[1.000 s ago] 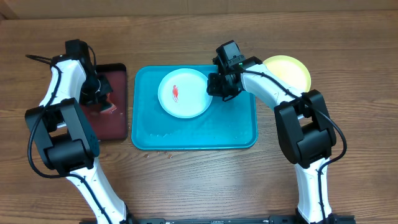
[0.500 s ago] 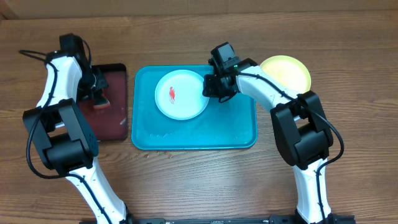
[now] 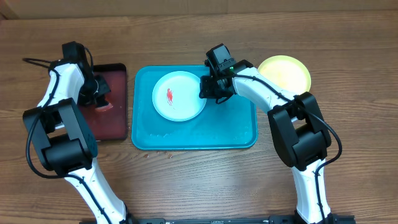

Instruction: Clean dirty plates on tray and stack at the side

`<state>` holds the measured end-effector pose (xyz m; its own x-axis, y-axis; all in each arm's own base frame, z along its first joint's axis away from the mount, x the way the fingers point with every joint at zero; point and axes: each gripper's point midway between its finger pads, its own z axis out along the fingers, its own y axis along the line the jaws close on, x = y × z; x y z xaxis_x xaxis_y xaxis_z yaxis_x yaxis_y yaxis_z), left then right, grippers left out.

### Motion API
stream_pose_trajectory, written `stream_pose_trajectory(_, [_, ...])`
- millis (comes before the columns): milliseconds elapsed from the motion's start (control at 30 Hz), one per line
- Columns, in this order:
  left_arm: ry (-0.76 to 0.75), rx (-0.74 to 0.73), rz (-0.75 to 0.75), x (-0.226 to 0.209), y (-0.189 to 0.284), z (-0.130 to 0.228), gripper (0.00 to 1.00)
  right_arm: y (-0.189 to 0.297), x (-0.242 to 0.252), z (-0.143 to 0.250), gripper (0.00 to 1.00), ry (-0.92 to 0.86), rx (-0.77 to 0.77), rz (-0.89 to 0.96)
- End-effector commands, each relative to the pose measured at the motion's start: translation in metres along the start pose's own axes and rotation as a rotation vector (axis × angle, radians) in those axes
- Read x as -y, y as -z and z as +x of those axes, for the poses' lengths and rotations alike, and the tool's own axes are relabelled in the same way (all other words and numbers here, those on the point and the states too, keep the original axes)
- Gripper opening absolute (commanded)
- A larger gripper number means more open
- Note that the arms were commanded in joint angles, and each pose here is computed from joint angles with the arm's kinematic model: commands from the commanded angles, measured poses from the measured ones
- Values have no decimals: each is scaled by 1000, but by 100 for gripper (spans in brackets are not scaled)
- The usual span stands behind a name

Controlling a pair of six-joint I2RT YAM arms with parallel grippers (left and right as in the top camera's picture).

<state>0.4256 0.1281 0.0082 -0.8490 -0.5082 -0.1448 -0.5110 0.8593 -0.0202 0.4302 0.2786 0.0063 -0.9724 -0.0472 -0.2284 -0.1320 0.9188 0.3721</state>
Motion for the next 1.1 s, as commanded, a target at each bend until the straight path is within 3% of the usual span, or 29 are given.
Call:
stream_pose_trajectory(0, [-22, -112, 57, 10, -16, 29, 4, -25, 17, 22, 4, -12, -64, 69])
stream_pose_trajectory(133, [-18, -144, -112, -21, -16, 40, 4, -25, 17, 23, 4, -12, -66, 71])
stream_pose_trajectory(233, [67, -99, -276, -48, -11, 35, 4, -25, 17, 23, 4, -12, -66, 70])
stream_pose_trajectory(333, [103, -62, -303, -52, -7, 26, 4, -25, 17, 23, 4, -12, -66, 70])
stream_pose_trajectory(567, [109, -48, -161, -24, 10, 7, 4, -25, 17, 23, 4, -12, -66, 70])
stream_pose_trajectory(767, [25, -53, 20, 10, 43, -9, 4, -25, 17, 23, 4, -12, -66, 70])
stream_pose_trajectory(1067, [-182, -138, 399, 71, 77, 8, 4, -25, 17, 23, 4, -11, -66, 70])
